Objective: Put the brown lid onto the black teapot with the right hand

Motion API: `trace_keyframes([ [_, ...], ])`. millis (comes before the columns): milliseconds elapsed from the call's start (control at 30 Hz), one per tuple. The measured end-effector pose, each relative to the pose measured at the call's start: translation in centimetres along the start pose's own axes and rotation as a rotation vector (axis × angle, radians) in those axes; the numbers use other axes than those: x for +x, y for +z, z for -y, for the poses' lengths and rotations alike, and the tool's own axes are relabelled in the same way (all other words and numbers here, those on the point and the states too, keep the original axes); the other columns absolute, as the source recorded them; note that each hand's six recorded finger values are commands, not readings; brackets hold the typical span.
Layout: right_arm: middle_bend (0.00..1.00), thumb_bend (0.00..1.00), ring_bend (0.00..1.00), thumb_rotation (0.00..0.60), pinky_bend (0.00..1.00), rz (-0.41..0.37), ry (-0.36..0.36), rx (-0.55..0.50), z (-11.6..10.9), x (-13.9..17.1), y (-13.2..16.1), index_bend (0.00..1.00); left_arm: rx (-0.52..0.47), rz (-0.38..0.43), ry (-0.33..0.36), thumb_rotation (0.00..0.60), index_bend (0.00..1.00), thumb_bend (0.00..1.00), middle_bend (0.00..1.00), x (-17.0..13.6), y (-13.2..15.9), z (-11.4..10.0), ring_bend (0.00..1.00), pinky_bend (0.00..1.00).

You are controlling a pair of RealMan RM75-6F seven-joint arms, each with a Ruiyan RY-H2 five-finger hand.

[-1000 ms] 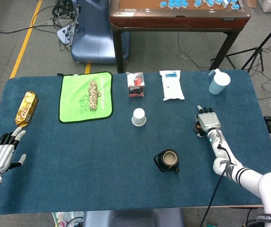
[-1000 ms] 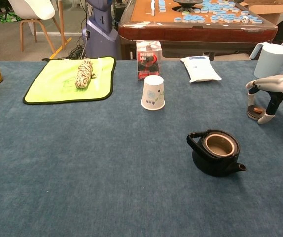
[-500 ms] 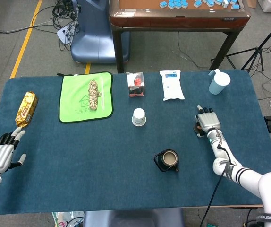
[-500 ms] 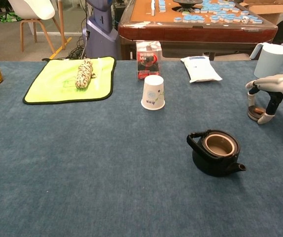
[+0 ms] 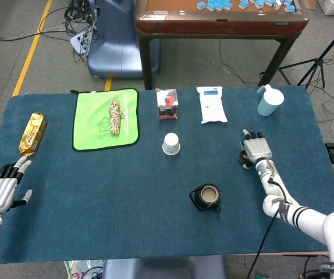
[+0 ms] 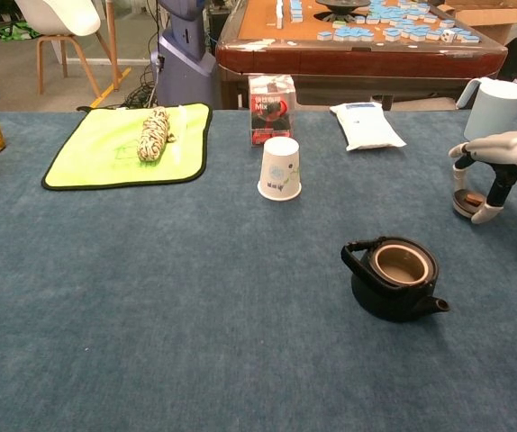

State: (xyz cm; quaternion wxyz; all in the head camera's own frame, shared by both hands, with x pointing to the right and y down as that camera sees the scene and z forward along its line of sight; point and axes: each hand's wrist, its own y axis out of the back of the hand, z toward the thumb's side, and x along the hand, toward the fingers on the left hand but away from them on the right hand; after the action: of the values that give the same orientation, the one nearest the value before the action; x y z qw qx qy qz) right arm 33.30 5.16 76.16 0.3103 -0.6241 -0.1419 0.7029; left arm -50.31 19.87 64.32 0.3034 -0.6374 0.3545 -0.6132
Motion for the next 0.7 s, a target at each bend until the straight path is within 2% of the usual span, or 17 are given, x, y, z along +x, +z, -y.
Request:
trace_keyframes([
  [300,0.0,0.23,0.0,0.6,0.0,-0.018,-0.001,0.01,-0.4,1.1,0.5,0.45,0.002,0.003,0.013,0.6,0.0,0.38,0.0,-0.4,0.2,-0.4,0.0,0.0],
  [700,0.0,0.23,0.0,0.6,0.0,-0.062,-0.025,0.024,-1.9,4.5,2.0,0.45,0.005,0.028,0.028,0.6,0.0,0.38,0.0,-0.7,1.1,-0.8,0.0,0.0],
])
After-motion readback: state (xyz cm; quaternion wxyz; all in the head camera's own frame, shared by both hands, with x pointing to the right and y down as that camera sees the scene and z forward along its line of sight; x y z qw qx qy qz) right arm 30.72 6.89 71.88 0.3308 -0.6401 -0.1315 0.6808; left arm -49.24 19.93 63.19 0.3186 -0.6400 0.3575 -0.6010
